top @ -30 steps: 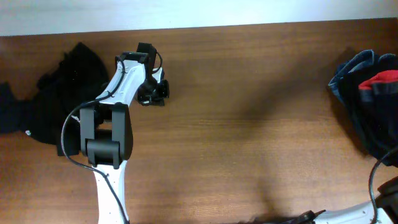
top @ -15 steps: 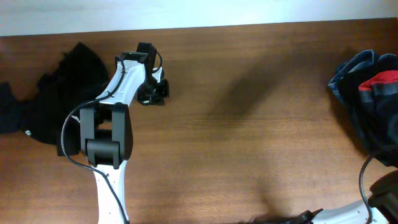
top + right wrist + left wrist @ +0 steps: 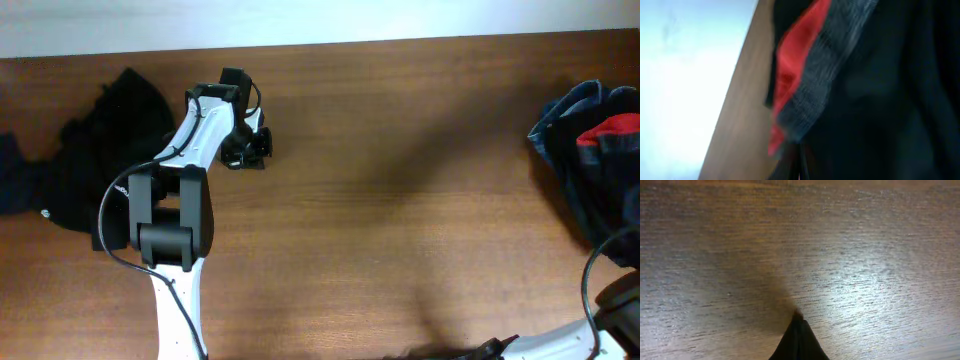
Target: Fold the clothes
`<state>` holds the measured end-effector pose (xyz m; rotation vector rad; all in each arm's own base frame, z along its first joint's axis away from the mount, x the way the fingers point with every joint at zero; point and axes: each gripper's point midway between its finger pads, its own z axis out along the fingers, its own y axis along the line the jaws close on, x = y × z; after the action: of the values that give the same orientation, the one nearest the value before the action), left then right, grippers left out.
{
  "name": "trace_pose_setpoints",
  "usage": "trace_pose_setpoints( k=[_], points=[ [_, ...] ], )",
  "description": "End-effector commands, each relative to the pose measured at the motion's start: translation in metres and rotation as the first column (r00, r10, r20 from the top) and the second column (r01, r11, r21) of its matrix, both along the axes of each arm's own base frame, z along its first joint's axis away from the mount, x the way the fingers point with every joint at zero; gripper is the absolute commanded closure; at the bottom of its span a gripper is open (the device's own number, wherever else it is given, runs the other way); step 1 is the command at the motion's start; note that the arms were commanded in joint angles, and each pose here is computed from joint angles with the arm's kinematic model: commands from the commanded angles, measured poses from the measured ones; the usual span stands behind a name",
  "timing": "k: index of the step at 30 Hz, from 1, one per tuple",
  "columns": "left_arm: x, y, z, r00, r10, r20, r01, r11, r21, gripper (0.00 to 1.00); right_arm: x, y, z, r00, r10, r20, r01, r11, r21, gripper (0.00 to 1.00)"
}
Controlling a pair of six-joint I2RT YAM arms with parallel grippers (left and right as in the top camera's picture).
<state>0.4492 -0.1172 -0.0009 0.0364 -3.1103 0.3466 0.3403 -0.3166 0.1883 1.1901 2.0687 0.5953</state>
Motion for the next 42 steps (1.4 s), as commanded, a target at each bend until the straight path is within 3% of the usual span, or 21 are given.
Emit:
trace_pose_setpoints(
  k=[1,11,17,24,29,36,38,42],
  points=[
    [-0.009,0.014,-0.029,0.999,-0.006,-0.048,0.009,0.998,0.068,0.99,0.001,-0.005,-0.036,0.999,-0.026,0.019,0.025,0.999,0.039,0.96],
    [-0.008,0.014,-0.029,0.999,-0.006,-0.047,0.009,0.998,0.068,0.98,-0.003,-0.022,-0.082,0.995,-0.096,0.025,0.097,0.995,-0.027,0.96],
    [-0.008,0.014,-0.029,0.999,-0.006,-0.047,0.009,0.998,0.068,0.99,-0.001,-0.024,-0.086,0.995,-0.091,0.038,0.092,0.996,-0.022,0.96],
    [-0.008,0.014,-0.029,0.999,-0.007,-0.046,0.010,0.998,0.068,0.98,0.028,-0.018,-0.007,0.962,0.028,0.271,-0.023,0.999,-0.022,0.94],
    [-0.008,0.014,-0.029,0.999,-0.005,-0.046,0.008,0.998,0.068,0.98,0.033,-0.017,0.068,0.935,0.074,0.348,-0.044,0.995,-0.093,0.89],
    [0.005,0.013,-0.012,1.000,-0.004,-0.011,0.005,0.998,0.063,0.98,0.030,0.010,0.159,0.895,0.177,0.410,-0.103,0.975,-0.197,0.70],
    [0.012,0.012,0.001,1.000,-0.007,0.009,0.007,0.998,0.060,0.94,0.029,0.023,0.174,0.888,0.214,0.407,-0.127,0.965,-0.231,0.66],
    [0.032,0.013,0.041,0.997,-0.013,0.073,0.008,0.998,0.069,0.90,0.031,0.060,0.202,0.870,0.320,0.375,-0.190,0.920,-0.343,0.37]
  ],
)
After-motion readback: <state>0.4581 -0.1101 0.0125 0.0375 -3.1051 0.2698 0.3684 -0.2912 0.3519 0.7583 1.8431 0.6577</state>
